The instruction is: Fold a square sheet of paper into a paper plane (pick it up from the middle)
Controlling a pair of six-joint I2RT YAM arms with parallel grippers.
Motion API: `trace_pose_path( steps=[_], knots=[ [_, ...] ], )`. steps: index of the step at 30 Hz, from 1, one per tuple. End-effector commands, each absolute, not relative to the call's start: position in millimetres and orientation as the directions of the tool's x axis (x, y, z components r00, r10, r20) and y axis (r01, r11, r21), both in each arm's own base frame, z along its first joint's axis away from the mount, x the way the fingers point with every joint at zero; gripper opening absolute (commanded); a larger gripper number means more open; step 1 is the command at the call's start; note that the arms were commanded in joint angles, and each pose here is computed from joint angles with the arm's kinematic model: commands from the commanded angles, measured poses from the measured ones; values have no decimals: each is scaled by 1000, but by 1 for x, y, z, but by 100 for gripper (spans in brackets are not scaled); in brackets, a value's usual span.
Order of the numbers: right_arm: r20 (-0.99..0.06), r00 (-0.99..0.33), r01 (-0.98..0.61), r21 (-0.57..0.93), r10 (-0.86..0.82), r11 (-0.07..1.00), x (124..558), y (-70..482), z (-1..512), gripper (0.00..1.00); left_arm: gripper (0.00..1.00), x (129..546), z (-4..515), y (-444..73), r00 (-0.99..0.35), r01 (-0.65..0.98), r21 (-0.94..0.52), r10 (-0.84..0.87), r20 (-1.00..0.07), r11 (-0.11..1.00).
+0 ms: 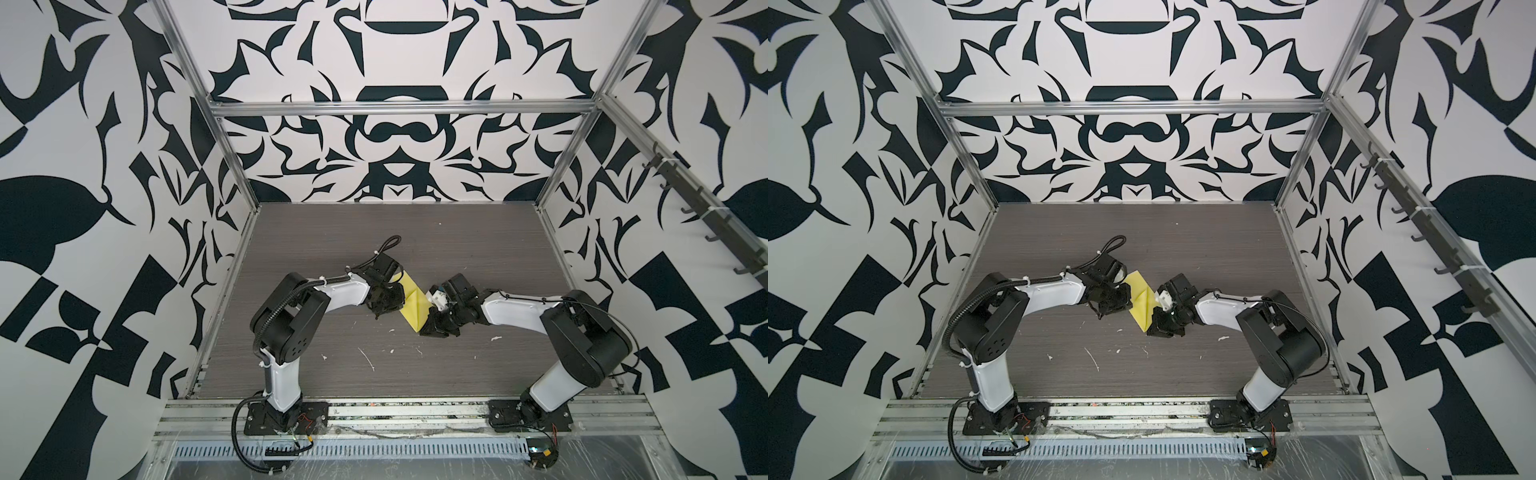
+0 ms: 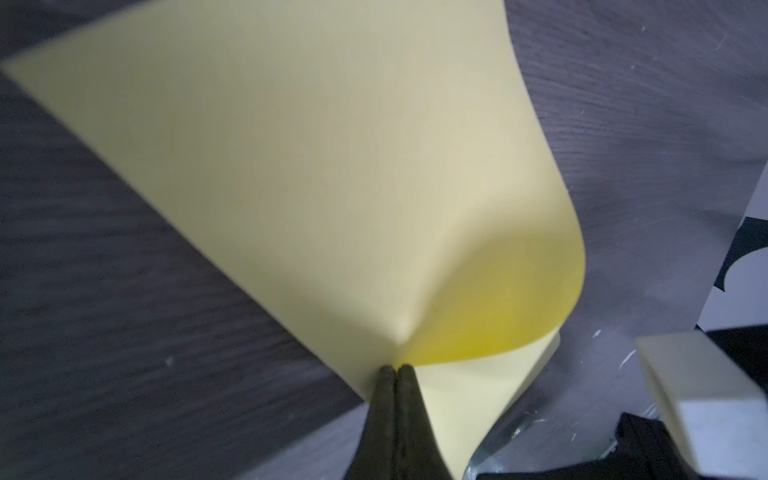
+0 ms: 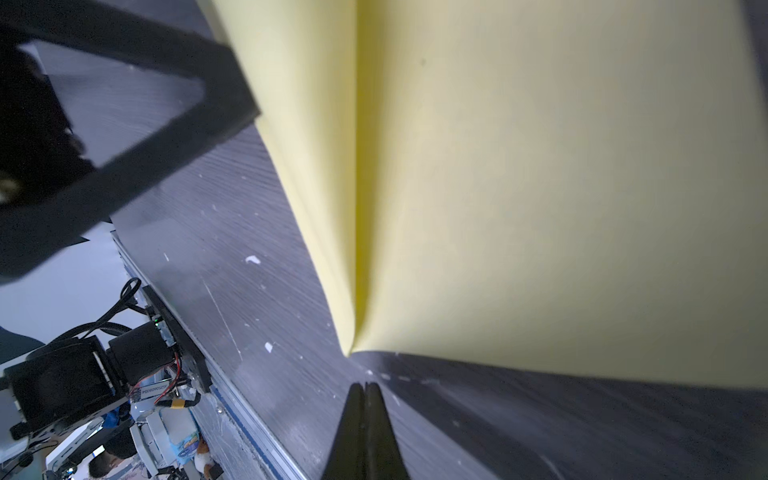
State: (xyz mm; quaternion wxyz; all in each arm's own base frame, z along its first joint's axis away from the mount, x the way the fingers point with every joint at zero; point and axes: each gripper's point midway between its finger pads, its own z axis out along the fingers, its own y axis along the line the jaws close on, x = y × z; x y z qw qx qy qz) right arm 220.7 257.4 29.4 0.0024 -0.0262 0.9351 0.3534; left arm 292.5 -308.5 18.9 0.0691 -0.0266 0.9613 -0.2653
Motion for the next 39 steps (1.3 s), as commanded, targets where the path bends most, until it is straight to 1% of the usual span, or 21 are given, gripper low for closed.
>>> trace_pose_path(
  steps=[1, 7, 13, 19, 27, 30, 32, 36, 39],
  knots=[
    [-165, -985, -151, 679, -51, 719, 256, 273, 61, 0, 0, 270, -31, -269, -994, -79, -325, -97, -41, 943],
    [-208, -978, -164, 676, -28, 719, 292, 291, 58, 0, 0, 270, -29, -270, -995, -71, -324, -90, -43, 943],
    [-198, -980, -135, 662, -2, 737, 306, 290, 44, 0, 0, 269, -29, -268, -995, -69, -318, -87, -40, 946],
    [-161, -987, -97, 640, 10, 762, 297, 273, 28, 0, 0, 268, -30, -267, -996, -70, -311, -86, -37, 948],
    [-113, -994, -66, 571, -2, 818, 269, 238, 9, 0, 0, 269, -30, -266, -996, -64, -304, -80, -41, 950],
    [-131, -991, -71, 560, 4, 825, 267, 229, 15, 0, 0, 270, -29, -265, -996, -56, -298, -74, -47, 953],
    [-168, -986, -98, 558, -4, 824, 272, 230, 28, 0, 0, 270, -28, -266, -997, -47, -298, -65, -51, 954],
    [-240, -971, -166, 605, -21, 779, 288, 250, 58, 0, 0, 272, -28, -267, -997, -33, -293, -50, -51, 955],
    [-258, -965, -197, 609, -43, 768, 301, 264, 62, 0, 0, 272, -28, -267, -997, -33, -293, -50, -51, 956]
  ],
)
